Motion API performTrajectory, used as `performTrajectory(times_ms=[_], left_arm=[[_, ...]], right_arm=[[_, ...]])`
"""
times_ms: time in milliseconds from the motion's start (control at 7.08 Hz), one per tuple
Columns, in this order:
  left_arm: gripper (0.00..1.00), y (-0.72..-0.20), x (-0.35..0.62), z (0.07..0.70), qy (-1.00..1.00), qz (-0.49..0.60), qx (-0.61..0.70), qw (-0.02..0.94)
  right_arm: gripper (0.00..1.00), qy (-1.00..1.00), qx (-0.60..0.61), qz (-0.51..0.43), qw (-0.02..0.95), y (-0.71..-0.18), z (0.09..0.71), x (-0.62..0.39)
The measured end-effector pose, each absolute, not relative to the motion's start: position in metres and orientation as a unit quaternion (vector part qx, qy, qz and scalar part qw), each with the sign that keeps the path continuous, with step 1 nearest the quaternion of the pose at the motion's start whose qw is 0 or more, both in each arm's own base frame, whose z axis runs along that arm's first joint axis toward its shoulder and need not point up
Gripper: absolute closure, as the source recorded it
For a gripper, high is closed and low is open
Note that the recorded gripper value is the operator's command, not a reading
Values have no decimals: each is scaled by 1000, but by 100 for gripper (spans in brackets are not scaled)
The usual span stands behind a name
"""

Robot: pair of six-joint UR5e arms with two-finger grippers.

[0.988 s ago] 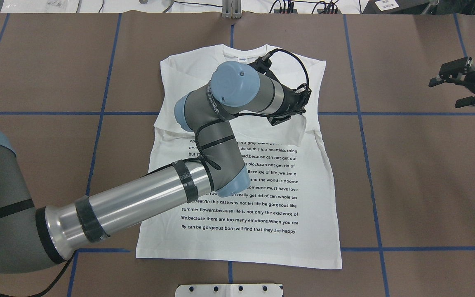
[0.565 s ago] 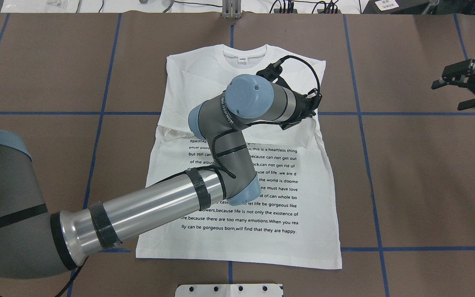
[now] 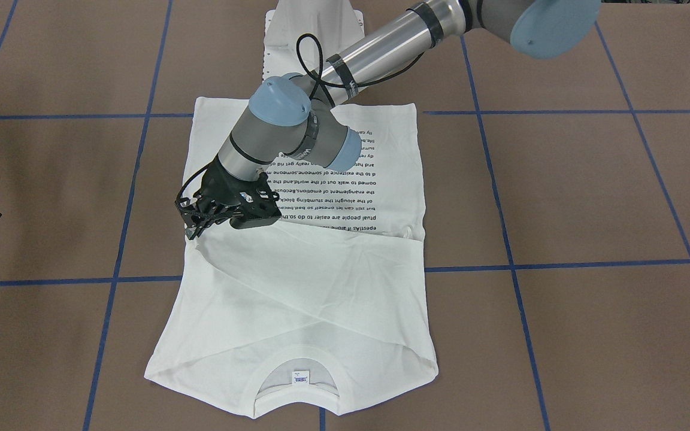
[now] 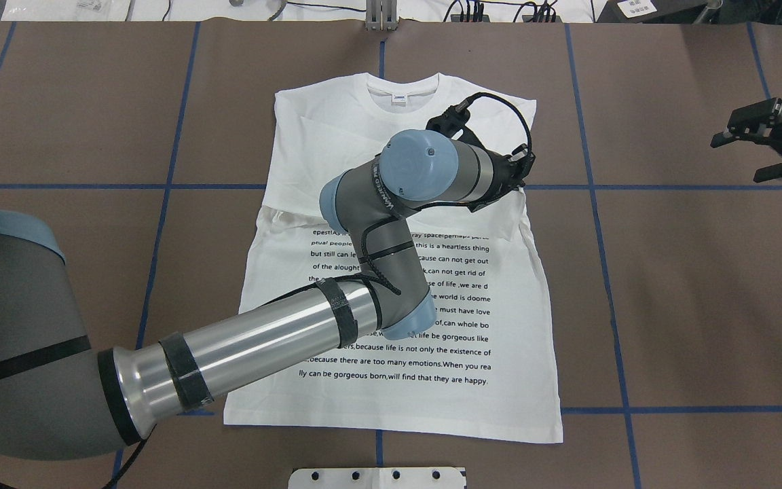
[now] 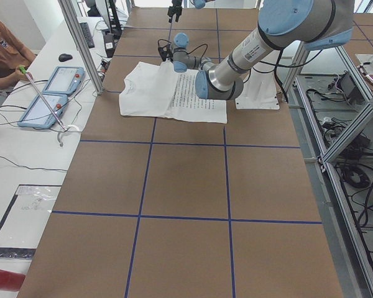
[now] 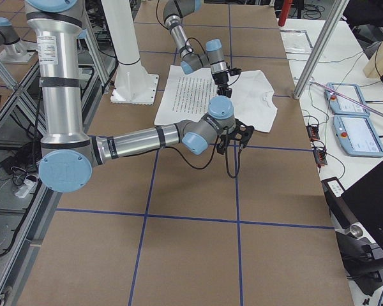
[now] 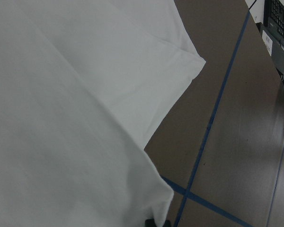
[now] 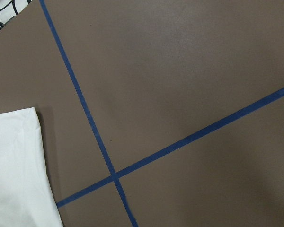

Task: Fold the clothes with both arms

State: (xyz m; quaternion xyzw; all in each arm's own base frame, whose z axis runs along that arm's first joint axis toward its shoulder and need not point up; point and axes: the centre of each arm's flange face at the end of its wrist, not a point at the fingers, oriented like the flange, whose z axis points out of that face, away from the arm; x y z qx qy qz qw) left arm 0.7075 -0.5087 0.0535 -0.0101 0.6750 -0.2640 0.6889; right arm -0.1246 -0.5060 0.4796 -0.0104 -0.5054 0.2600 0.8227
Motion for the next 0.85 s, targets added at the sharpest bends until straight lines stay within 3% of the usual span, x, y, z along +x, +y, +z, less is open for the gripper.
performTrajectory(times_ms=[565, 847], left_arm=[[30, -488, 710, 61, 663, -268, -57, 696], [32, -469, 660, 89, 661, -240, -80, 707]], right_arm=[[0, -513, -29, 257, 819, -495, 463, -153], [0, -521, -53, 269, 808, -457, 420, -210]])
